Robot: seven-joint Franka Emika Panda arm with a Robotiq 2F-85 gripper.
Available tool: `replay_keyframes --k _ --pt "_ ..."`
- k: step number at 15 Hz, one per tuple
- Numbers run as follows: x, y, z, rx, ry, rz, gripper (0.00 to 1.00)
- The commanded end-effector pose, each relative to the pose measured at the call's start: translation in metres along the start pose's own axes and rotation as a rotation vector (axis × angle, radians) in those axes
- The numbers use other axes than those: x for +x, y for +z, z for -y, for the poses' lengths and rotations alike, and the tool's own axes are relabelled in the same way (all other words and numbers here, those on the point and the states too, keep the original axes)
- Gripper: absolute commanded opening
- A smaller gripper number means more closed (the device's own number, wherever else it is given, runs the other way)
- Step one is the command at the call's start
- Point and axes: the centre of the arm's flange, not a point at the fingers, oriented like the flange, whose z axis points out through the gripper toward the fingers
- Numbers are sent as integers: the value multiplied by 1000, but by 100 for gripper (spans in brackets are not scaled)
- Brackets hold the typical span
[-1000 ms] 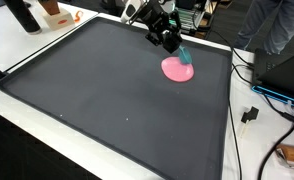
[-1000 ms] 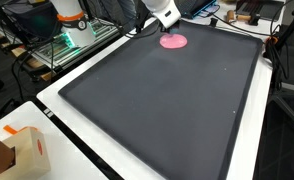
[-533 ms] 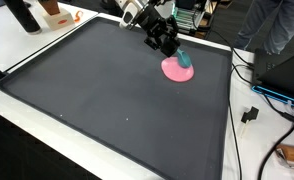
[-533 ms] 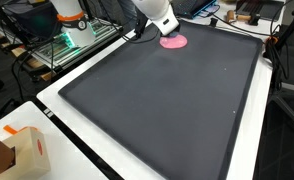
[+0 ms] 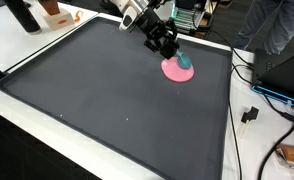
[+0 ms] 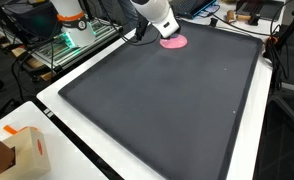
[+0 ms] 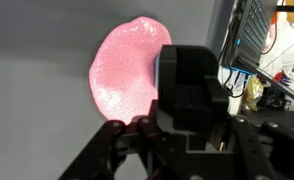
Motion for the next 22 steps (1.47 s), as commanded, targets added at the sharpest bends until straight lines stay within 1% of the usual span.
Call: replay_keyframes --k 1,6,12,14,18,19,22 --pt "-2 15 -16 -57 -8 11 26" --pt "-4 16 -22 -143 -10 22 26" --pt "-2 16 -20 -209 -12 51 26" --pt "-1 19 -17 -214 -9 65 26" --pt "4 31 -7 -195 -25 96 26" --pt "5 30 -7 -203 -27 99 26" --pt "5 20 -14 -205 -16 80 26"
